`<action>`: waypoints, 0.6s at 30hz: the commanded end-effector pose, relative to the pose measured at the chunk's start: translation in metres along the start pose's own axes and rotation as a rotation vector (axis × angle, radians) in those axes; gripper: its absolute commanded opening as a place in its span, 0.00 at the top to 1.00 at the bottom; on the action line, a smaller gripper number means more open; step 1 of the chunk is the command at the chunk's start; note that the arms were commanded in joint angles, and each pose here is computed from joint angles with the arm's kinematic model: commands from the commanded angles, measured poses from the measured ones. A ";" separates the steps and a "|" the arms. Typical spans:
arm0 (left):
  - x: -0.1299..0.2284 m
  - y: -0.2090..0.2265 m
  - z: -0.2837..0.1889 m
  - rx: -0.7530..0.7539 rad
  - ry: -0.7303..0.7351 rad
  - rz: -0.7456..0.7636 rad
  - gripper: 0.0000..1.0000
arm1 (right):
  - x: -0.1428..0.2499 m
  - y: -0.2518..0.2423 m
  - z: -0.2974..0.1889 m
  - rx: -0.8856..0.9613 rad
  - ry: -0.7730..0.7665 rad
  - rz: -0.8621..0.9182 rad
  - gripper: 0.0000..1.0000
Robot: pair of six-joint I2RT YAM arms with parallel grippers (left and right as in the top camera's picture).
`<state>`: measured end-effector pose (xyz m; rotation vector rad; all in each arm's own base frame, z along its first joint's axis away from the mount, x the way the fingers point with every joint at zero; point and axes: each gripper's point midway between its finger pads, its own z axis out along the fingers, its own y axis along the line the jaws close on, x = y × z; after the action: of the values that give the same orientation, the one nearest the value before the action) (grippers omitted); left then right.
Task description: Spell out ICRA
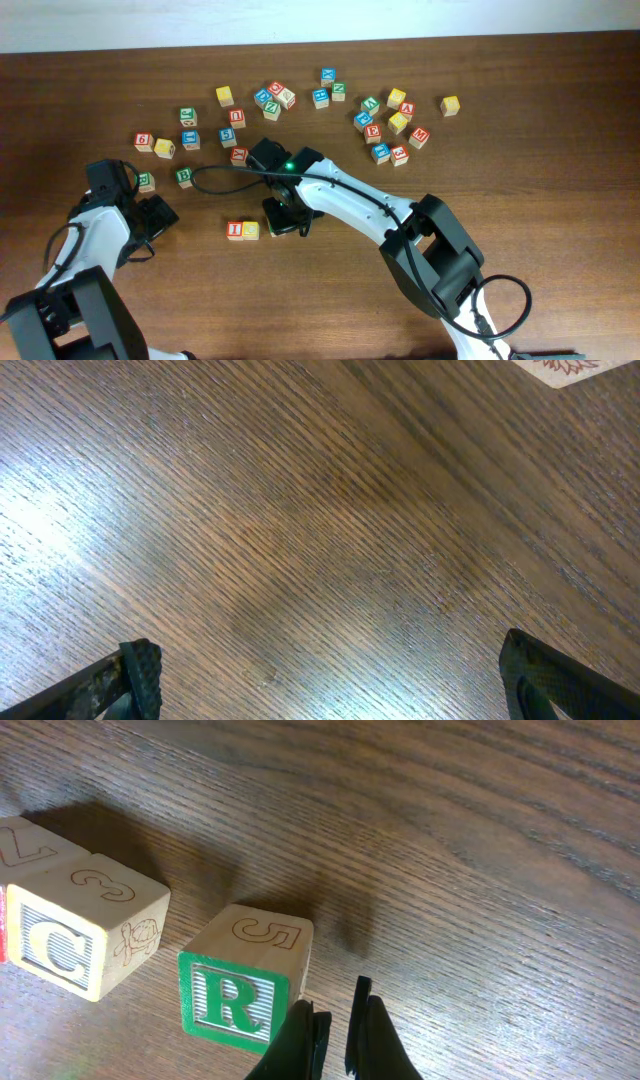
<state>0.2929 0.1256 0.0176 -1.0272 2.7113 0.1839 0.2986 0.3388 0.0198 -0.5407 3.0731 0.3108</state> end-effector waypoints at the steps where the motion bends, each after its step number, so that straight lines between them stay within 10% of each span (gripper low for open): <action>1: 0.000 0.003 -0.001 -0.007 -0.005 -0.008 0.01 | 0.002 -0.001 0.005 0.019 0.002 -0.003 0.95; 18: 0.000 0.003 -0.001 -0.007 -0.005 -0.008 0.01 | -0.035 -0.028 -0.001 0.194 -0.182 -0.005 0.95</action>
<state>0.2929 0.1257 0.0176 -1.0272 2.7113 0.1845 0.3325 0.3277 0.0199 -0.4973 2.9303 0.1266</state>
